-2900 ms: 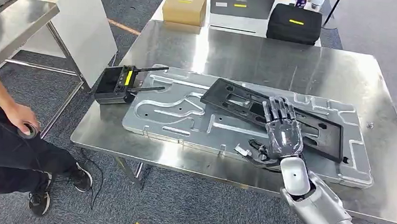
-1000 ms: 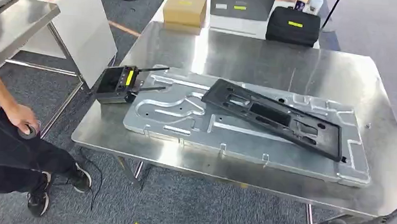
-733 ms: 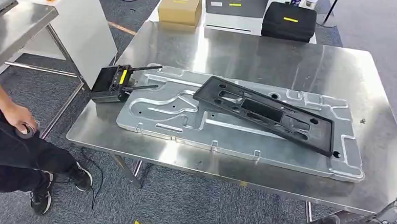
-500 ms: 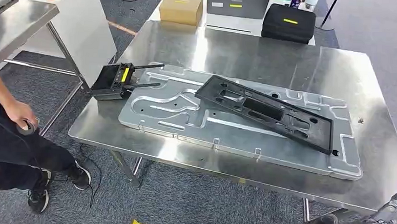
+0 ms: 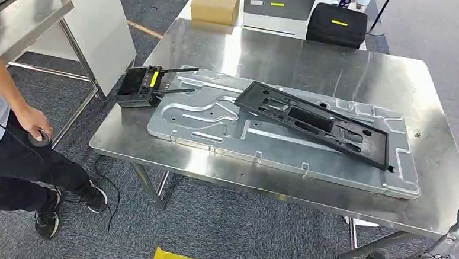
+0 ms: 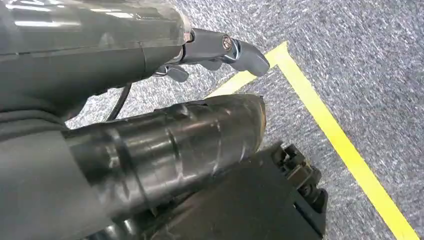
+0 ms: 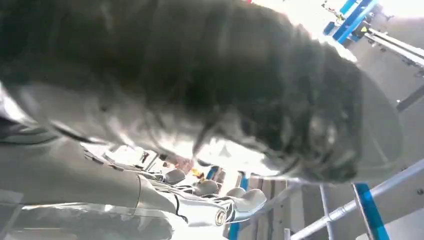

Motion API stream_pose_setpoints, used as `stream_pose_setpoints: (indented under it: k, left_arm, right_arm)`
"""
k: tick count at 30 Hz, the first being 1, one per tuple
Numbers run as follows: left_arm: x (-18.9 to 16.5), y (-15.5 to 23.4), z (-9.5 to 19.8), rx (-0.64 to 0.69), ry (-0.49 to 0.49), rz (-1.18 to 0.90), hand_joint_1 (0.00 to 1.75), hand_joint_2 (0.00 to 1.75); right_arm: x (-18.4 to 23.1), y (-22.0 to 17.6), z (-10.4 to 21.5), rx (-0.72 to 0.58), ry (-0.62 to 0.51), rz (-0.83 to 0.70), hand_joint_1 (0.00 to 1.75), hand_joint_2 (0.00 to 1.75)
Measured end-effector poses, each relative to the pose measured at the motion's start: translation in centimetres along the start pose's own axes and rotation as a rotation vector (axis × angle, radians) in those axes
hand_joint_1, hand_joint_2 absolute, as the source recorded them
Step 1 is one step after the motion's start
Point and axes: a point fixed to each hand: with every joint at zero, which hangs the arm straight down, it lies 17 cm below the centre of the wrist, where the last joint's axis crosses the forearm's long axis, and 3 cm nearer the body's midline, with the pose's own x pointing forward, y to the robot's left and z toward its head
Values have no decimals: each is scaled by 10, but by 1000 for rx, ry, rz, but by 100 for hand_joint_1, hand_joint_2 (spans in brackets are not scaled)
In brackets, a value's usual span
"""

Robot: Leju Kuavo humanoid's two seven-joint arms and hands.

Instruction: Take the parts from the cabinet and place them on the table.

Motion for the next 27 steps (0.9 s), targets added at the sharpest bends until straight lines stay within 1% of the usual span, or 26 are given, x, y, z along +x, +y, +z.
stream_pose_setpoints:
  k: [11,27]
  left_arm:
    - [-3,0,1,3,6,2,0,0]
    - [-3,2,0,7,6,9,0,0]
  right_arm:
    - [-7,-5,4,-10,40,-27,0,0]
    - [-9,-9,6,-16,46,-44,0,0]
